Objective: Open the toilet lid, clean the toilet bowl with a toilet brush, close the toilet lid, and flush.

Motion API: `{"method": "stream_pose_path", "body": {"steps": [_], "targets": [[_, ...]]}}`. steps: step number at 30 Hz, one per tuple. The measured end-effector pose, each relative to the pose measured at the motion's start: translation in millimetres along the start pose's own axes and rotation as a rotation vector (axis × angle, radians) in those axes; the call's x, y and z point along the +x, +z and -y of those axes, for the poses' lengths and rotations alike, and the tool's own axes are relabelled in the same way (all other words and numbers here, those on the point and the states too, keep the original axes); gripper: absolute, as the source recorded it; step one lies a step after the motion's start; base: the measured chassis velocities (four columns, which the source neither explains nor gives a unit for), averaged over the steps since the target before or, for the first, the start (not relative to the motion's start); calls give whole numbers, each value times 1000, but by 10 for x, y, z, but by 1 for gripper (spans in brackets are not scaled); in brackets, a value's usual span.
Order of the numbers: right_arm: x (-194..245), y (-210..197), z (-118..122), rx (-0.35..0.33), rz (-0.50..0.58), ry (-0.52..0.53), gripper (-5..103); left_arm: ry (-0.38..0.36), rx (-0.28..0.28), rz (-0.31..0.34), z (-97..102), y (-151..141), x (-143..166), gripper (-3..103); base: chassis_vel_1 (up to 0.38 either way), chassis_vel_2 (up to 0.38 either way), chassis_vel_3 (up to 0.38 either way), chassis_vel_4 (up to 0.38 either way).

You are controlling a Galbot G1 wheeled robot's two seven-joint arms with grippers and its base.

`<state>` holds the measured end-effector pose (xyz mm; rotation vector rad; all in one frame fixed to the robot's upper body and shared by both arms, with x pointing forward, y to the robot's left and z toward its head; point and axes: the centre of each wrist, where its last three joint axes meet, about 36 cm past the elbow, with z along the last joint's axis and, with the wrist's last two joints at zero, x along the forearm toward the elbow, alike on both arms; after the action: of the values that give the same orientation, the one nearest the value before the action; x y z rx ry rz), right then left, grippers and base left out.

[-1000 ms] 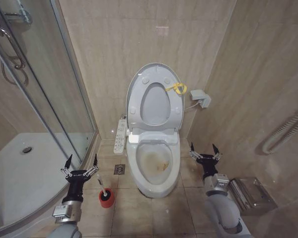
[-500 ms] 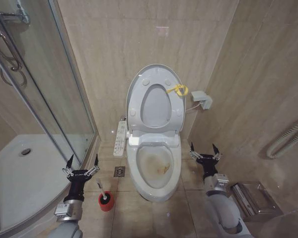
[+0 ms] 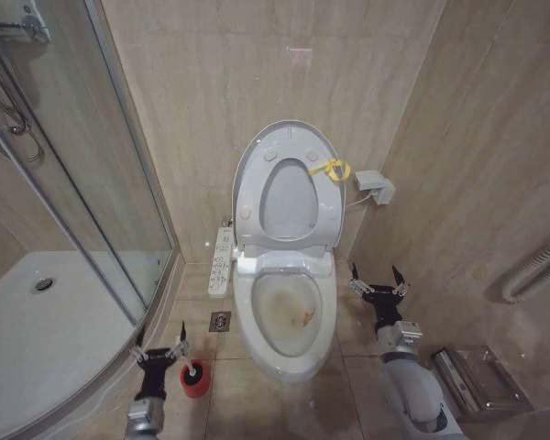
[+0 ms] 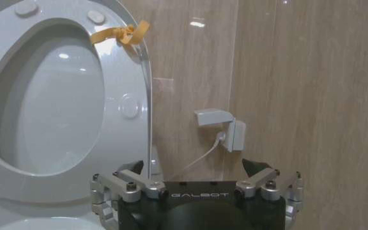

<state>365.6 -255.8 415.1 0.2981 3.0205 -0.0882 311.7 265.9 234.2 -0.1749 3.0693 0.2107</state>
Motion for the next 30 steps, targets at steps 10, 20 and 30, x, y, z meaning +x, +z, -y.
{"method": "stream_pose_path", "body": {"steps": [10,20,30], "targets": [[0,0,0,0,0,0,100,23,-11,-70,-21,608,-23,100,0,0,0,0],[0,0,0,0,0,0,100,112,14,-115,-26,959,-113,100,0,0,0,0],[0,0,0,0,0,0,100,142,-9,-114,-147,1124,-356,98,0,0,0,0]]}}
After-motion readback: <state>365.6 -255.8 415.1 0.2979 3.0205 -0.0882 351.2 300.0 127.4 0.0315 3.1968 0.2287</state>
